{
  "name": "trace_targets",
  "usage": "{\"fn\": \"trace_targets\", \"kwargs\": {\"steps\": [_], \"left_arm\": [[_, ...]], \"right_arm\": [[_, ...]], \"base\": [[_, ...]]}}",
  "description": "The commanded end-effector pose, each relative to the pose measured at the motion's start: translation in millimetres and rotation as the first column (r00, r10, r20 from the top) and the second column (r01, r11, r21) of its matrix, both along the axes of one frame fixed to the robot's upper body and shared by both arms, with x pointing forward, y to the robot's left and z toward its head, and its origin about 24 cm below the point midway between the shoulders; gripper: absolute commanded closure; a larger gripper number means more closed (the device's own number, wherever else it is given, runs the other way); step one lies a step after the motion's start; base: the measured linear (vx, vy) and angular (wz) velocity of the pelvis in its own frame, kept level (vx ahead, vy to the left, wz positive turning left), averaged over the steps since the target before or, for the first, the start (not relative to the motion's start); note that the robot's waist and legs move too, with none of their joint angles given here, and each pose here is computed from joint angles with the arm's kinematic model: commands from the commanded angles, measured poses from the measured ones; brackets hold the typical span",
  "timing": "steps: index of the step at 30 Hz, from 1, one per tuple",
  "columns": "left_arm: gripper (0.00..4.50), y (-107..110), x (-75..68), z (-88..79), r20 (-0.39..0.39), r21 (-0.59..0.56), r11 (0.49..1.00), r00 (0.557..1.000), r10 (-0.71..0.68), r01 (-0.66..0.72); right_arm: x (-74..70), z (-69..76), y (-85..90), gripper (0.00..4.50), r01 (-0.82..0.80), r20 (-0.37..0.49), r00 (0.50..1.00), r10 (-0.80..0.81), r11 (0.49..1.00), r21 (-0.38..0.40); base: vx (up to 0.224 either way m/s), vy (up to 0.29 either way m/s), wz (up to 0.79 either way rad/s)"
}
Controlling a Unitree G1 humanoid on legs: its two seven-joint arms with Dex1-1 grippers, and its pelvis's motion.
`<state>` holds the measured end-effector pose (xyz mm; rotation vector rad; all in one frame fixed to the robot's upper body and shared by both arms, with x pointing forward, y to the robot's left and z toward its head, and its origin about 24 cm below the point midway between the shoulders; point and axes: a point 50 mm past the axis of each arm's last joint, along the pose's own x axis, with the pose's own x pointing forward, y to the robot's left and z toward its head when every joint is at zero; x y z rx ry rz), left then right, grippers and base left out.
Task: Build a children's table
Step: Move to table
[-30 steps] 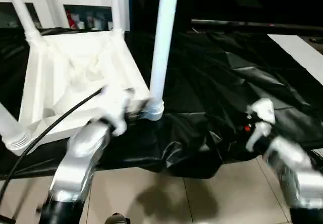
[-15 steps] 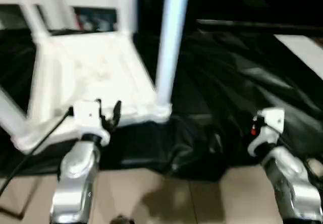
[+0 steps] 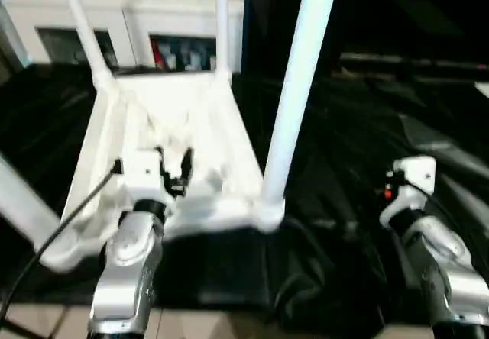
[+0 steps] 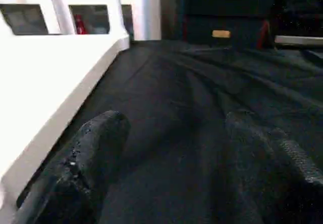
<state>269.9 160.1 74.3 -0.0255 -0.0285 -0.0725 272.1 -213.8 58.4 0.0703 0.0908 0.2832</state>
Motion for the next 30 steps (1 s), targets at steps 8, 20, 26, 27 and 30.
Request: {"fn": "trace_targets", "kwargs": {"steps": [8,20,26,27,30], "left_arm": [[1.33,12,11.8,-1.9,-0.035,-0.007,1.000,0.999,0.021,-0.021],[0.99,-14,22.0,3.2,-0.131,0.112,0.849,0.854,-0.503,0.517],[0.68,-28,10.0,7.4,-0.306,0.097,0.581,0.579,-0.756,0.808],[0.59,-31,12.9,10.7,-0.291,0.100,0.580,0.581,-0.760,0.809],[0.56,-33,29.2,17.7,-0.194,0.108,0.702,0.708,-0.679,0.703]], "right_arm": [[12.3,2.5,11.7,0.86,-0.072,-0.019,0.997,0.071,0.997,-0.032],[18.6,3.9,17.3,0.86,-0.254,-0.069,0.966,0.249,0.964,-0.074],[8.1,4.7,-5.9,0.86,-0.420,-0.175,0.906,0.386,0.874,-0.245],[8.2,7.0,-12.3,0.86,-0.407,-0.172,0.912,0.373,0.874,-0.264],[8.6,10.9,-20.8,0.86,-0.361,-0.161,0.930,0.329,0.900,-0.245]], "base": [[0.104,0.084,-0.02],[-0.064,0.029,-0.06],[-0.009,0.004,0.00],[0.000,0.000,0.00],[0.000,0.000,0.00]]}}
